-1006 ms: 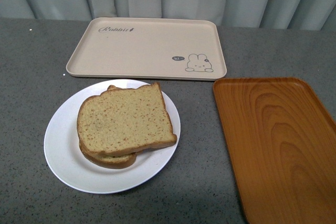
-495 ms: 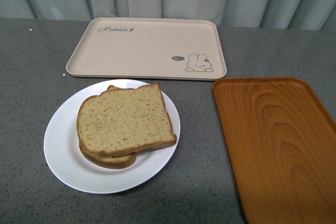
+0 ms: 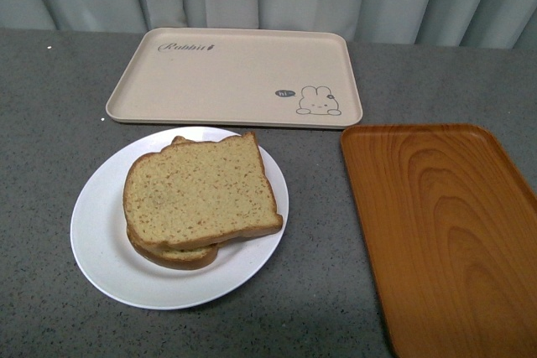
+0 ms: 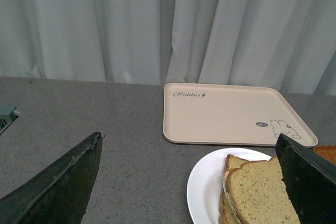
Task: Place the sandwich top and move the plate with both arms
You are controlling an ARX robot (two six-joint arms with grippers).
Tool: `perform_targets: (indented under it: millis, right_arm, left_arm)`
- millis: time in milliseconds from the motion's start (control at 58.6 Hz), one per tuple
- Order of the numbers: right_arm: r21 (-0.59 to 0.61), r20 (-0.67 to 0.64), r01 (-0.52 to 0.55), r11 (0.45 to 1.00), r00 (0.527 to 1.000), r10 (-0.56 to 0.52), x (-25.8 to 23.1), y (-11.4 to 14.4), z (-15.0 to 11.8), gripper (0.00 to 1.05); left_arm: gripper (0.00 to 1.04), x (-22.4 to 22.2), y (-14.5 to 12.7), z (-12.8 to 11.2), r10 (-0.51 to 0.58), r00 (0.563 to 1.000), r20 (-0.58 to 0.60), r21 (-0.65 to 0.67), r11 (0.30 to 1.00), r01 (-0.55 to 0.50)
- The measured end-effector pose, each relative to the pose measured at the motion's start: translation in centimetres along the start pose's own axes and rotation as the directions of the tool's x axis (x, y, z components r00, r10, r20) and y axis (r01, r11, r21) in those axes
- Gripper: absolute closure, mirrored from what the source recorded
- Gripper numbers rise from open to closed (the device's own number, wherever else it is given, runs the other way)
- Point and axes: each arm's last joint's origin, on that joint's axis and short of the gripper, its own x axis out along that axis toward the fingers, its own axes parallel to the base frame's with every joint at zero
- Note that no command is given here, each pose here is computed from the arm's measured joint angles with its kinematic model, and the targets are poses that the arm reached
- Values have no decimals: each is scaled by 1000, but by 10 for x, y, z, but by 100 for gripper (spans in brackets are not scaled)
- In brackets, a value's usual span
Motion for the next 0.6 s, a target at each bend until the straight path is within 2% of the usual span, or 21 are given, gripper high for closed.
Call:
perform_targets:
  millis: [154,358,392,426,443,478,546,597]
  right_arm:
    - [-1,-35,-2,1000,999,2,-9,0,-5,104]
    - [-1,-6,-2,1000,1000,2,-12,0,-3,104]
    - [-2,-6,-2,1000,1000,2,-12,0,-3,101]
    - [-2,-6,-2,1000,1000,2,-12,0,-3,95]
    - [-2,-7,-2,1000,1000,2,-12,0,-3,93]
    - [-2,-6,-2,1000,1000,2,-12,0,-3,86]
    - [-2,-6,-2,1000,1000,2,-12,0,-3,75]
    - [-2,-6,-2,1000,1000,2,-12,0,-3,65]
  left_arm:
    - [6,0,0,0,0,1000,0,0,1000,0]
    - [6,0,0,0,0,1000,0,0,1000,0]
    - [6,0,0,0,0,1000,0,0,1000,0]
    - [6,0,0,0,7,1000,-6,-3,1000,-7]
    - [6,0,0,-1,16,1000,-24,-11,1000,-16]
    - [6,1,1,-1,74,987,-143,-62,995,-84]
    - [6,6,3,-6,129,931,-340,-123,976,-181]
    - [6,12,6,-10,145,904,-401,-174,957,-231]
